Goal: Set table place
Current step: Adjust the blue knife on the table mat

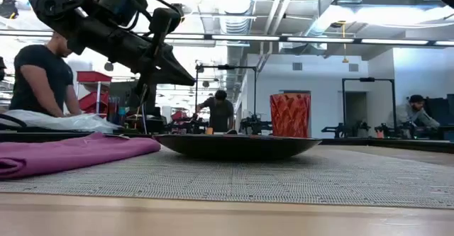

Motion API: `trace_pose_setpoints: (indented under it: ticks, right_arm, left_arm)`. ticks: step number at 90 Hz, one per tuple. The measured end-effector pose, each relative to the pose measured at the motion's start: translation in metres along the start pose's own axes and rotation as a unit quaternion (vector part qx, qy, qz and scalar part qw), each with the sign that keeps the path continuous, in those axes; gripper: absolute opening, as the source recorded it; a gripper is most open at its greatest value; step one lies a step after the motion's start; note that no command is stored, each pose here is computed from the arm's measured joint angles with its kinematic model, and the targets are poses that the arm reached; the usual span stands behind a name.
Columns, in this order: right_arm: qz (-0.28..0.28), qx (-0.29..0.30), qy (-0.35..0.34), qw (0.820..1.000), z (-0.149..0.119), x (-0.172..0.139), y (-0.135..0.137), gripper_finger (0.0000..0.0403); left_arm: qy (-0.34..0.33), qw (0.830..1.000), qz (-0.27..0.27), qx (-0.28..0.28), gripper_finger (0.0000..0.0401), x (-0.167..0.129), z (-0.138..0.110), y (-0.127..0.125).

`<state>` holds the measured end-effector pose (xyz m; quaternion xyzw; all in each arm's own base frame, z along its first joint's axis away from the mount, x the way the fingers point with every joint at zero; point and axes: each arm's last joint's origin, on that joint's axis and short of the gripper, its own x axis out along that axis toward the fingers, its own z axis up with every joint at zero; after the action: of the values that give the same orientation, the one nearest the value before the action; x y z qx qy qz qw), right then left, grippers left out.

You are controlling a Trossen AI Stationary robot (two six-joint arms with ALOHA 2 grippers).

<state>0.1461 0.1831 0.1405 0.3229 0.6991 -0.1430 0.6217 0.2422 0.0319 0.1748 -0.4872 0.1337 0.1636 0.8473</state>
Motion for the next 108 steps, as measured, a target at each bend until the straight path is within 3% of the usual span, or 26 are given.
trace_pose_setpoints:
  ticks: [17, 33, 74, 91, 108]
  right_arm:
    - [-0.008, 0.004, -0.003, 1.000, 0.009, 0.000, -0.004, 0.0000]
    - [-0.021, 0.000, -0.013, 1.000, 0.034, -0.005, -0.011, 0.0000]
    - [0.044, -0.031, -0.119, 0.991, 0.112, -0.025, -0.019, 0.0000]
    - [0.027, -0.023, -0.104, 0.994, 0.112, -0.031, -0.019, 0.0000]
    - [0.018, -0.026, -0.063, 0.997, 0.078, -0.032, 0.000, 0.0000]
  left_arm:
    - [0.000, 1.000, 0.000, -0.001, 0.0000, 0.000, 0.000, 0.000]
    - [0.000, 1.000, 0.000, -0.001, 0.0000, 0.000, 0.000, 0.000]
    - [0.000, 1.000, 0.000, 0.002, 0.0000, 0.000, 0.000, 0.000]
    - [0.000, 1.000, 0.000, 0.003, 0.0000, 0.000, 0.000, 0.000]
    - [0.001, 1.000, -0.001, -0.004, 0.0000, 0.000, 0.000, -0.001]
